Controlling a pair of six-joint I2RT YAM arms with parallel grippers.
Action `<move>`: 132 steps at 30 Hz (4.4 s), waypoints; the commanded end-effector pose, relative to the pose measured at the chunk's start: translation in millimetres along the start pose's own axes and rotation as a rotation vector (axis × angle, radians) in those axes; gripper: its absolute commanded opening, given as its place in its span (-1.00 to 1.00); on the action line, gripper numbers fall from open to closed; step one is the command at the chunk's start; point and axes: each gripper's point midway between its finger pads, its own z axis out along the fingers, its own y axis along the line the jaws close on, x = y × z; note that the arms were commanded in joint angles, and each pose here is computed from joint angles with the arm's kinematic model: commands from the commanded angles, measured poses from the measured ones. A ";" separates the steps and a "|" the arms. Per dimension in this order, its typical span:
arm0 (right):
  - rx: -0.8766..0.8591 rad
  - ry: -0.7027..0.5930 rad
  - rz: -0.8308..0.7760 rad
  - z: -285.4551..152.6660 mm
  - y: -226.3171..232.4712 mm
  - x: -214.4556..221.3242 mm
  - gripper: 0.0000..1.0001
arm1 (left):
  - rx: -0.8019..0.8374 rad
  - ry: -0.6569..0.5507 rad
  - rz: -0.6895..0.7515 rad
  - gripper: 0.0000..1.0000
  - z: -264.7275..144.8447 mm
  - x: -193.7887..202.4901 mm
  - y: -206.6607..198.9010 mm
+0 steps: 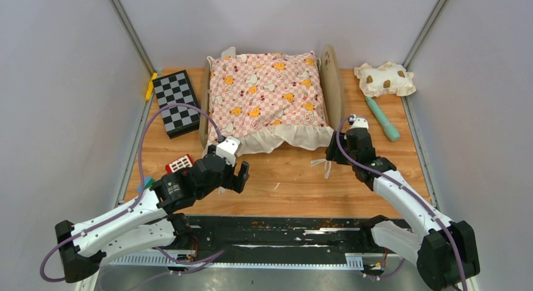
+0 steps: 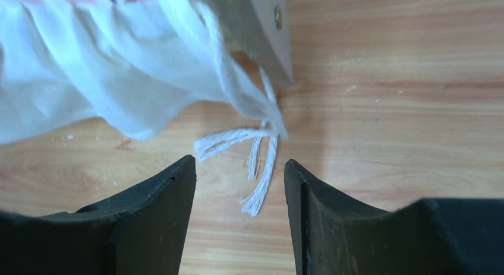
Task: Set up the pet bed
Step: Tie the ropes to the bed frame.
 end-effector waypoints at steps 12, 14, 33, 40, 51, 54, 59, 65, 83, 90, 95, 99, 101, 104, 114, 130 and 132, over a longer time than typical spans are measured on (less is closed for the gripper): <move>0.038 0.199 0.009 27.2 3.7 72.2 0.14 | 0.039 -0.049 -0.058 0.85 1.9 0.5 -6.4; 0.084 0.224 0.007 31.6 -1.9 80.3 0.14 | 0.036 -0.052 -0.058 0.85 1.2 1.7 -5.2; 0.167 0.319 -0.020 33.2 -3.9 108.6 -0.53 | 0.057 -0.060 -0.057 0.87 4.1 7.9 -7.3; 0.157 0.323 -0.033 27.3 1.3 111.1 -0.92 | 0.060 -0.064 -0.060 0.87 3.7 10.3 -6.8; 0.118 0.299 -0.015 0.8 1.4 102.2 -1.00 | 0.082 -0.074 -0.055 0.87 6.1 7.4 -11.7; 0.113 0.278 -0.010 -6.6 1.0 94.8 -1.00 | 0.088 -0.091 -0.044 0.88 6.6 -0.7 -13.8; 0.112 0.260 -0.015 -15.8 -1.2 86.4 -1.00 | 0.094 -0.150 -0.006 0.88 12.6 -20.8 -18.8; 0.109 0.249 -0.016 -20.1 -7.1 80.5 -1.00 | 0.119 -0.265 0.052 0.88 28.0 -47.1 -29.9; 0.087 0.237 -0.045 -0.2 2.8 62.2 -0.03 | 0.153 -0.241 0.094 0.91 46.0 -36.8 -40.6; 0.147 0.287 -0.065 27.0 0.0 71.6 0.02 | 0.145 -0.240 0.094 0.91 43.3 -33.5 -37.1; 0.185 0.293 -0.065 38.4 -5.4 76.2 0.02 | 0.134 -0.211 0.105 0.91 41.5 -26.6 -33.3; 0.186 0.310 -0.058 46.2 -5.2 81.9 -0.03 | 0.130 -0.212 0.107 0.91 38.4 -26.8 -31.3; 0.193 0.321 -0.056 50.3 -6.9 84.6 -0.06 | 0.125 -0.211 0.108 0.91 37.4 -26.3 -29.8; 0.198 0.330 -0.044 55.5 -9.4 86.0 -0.14 | 0.120 -0.213 0.107 0.91 35.8 -26.6 -28.3; 0.190 0.350 -0.046 57.1 -14.5 94.6 -0.88 | 0.124 -0.207 0.098 0.92 35.2 -25.1 -28.7; 0.068 0.234 0.000 20.9 2.7 63.5 -1.00 | 0.191 -0.298 0.140 0.93 45.0 -49.7 -48.4; 0.056 0.222 -0.001 17.7 6.2 55.5 -1.00 | 0.200 -0.324 0.163 0.93 49.6 -57.6 -53.1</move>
